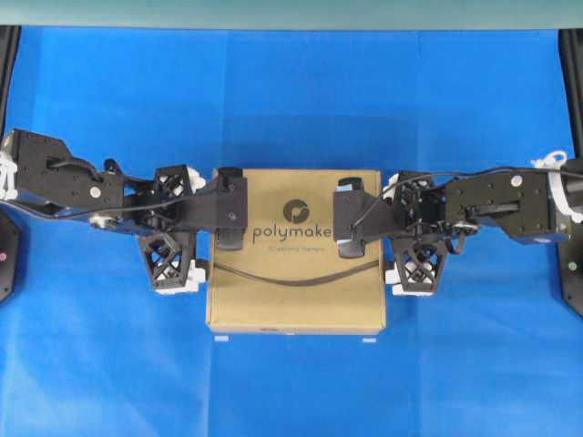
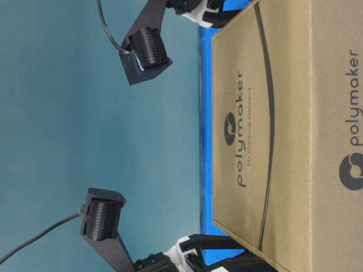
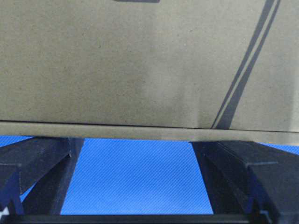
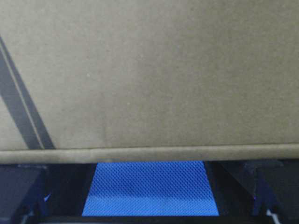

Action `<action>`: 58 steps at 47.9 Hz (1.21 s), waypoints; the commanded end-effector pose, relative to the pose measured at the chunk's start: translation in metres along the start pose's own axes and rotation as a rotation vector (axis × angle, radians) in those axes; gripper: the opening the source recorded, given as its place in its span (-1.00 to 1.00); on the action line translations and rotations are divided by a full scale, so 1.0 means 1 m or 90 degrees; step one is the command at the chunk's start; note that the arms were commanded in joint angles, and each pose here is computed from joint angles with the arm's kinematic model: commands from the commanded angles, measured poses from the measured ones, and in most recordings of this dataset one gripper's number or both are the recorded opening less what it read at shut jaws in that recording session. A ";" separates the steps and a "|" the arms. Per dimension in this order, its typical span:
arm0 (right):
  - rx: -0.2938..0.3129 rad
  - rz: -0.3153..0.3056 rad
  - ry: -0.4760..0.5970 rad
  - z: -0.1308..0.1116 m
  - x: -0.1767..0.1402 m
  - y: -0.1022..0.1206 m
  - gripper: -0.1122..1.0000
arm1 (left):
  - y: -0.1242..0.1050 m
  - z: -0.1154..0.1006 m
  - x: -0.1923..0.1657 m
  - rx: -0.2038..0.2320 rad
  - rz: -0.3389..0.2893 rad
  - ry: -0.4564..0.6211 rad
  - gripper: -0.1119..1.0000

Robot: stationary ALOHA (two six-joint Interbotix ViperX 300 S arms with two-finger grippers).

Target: Lift up the cardboard box by clamping it between your arms.

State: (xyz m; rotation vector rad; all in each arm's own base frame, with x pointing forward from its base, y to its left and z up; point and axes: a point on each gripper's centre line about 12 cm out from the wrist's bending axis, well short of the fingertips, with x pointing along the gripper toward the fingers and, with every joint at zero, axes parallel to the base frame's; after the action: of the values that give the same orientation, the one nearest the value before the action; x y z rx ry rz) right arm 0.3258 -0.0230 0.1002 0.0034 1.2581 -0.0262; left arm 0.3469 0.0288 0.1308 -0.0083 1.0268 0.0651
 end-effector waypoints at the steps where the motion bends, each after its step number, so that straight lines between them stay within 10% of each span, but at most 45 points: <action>1: 0.013 0.002 -0.053 0.014 -0.007 0.003 0.98 | 0.003 0.012 0.000 -0.037 0.001 -0.043 0.77; 58: 0.040 0.003 -0.091 -0.038 -0.057 0.004 0.98 | 0.003 -0.032 -0.061 -0.033 0.004 -0.050 0.77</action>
State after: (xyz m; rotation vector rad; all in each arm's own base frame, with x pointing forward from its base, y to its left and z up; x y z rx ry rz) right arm 0.2749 -0.0182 0.1274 0.0437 1.1681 -0.0512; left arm 0.2926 0.0285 0.1521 -0.0535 0.9975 0.1000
